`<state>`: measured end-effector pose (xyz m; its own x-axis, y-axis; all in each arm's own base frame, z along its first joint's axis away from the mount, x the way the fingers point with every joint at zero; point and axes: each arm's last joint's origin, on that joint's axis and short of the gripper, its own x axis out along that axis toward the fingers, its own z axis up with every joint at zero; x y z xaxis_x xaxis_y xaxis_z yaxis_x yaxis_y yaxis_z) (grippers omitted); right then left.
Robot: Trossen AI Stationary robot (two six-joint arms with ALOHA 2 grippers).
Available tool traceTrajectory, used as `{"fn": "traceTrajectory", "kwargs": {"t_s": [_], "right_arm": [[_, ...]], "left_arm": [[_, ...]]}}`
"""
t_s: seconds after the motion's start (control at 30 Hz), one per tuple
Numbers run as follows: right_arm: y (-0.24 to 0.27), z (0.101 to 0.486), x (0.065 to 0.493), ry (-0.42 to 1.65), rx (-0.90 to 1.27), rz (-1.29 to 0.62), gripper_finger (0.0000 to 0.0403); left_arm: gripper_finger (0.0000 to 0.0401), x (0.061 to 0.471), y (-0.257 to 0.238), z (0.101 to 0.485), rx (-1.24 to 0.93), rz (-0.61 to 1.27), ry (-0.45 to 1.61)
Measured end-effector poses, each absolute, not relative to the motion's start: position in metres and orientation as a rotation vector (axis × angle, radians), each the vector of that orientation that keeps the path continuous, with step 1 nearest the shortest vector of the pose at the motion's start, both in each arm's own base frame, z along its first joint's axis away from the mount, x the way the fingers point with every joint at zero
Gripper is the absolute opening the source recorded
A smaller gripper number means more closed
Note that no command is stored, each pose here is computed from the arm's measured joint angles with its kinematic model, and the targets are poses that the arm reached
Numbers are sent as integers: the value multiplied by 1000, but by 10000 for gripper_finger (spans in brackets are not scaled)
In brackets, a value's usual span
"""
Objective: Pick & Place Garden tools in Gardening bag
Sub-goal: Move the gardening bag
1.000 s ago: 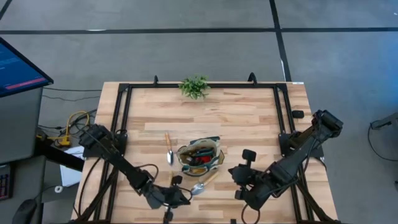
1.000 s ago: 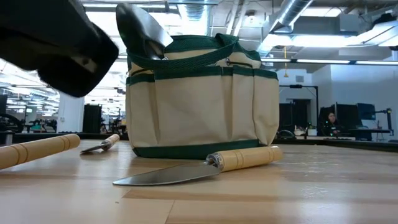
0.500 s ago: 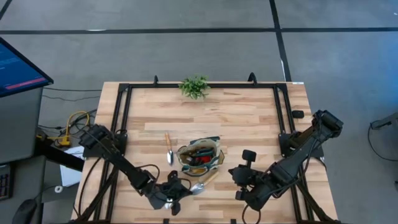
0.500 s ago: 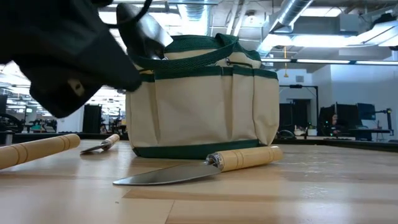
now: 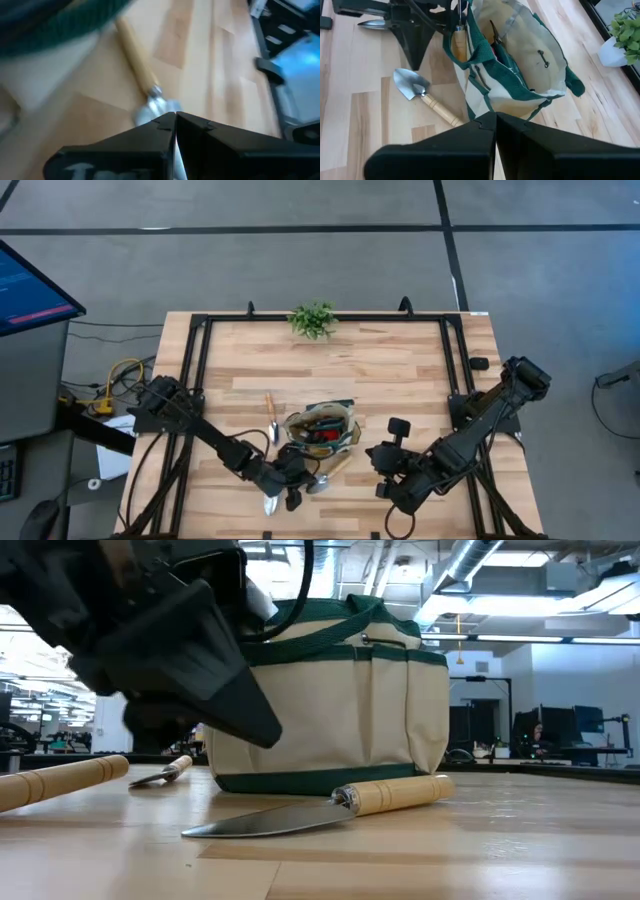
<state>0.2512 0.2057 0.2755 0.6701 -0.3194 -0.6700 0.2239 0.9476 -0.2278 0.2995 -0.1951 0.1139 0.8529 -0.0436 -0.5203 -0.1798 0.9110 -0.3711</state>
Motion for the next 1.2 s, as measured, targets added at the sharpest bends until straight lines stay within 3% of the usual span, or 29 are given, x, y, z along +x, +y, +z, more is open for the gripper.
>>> {"fn": "traceTrajectory", "kwargs": {"t_s": [0.7,1.2], "right_arm": [[200,274,253,816,-141,-319,0],[198,274,254,818,-140,-326,0]], "left_arm": [[1,330,-135,104,-317,337,483],[1,341,-104,104,-262,410,484]]}}
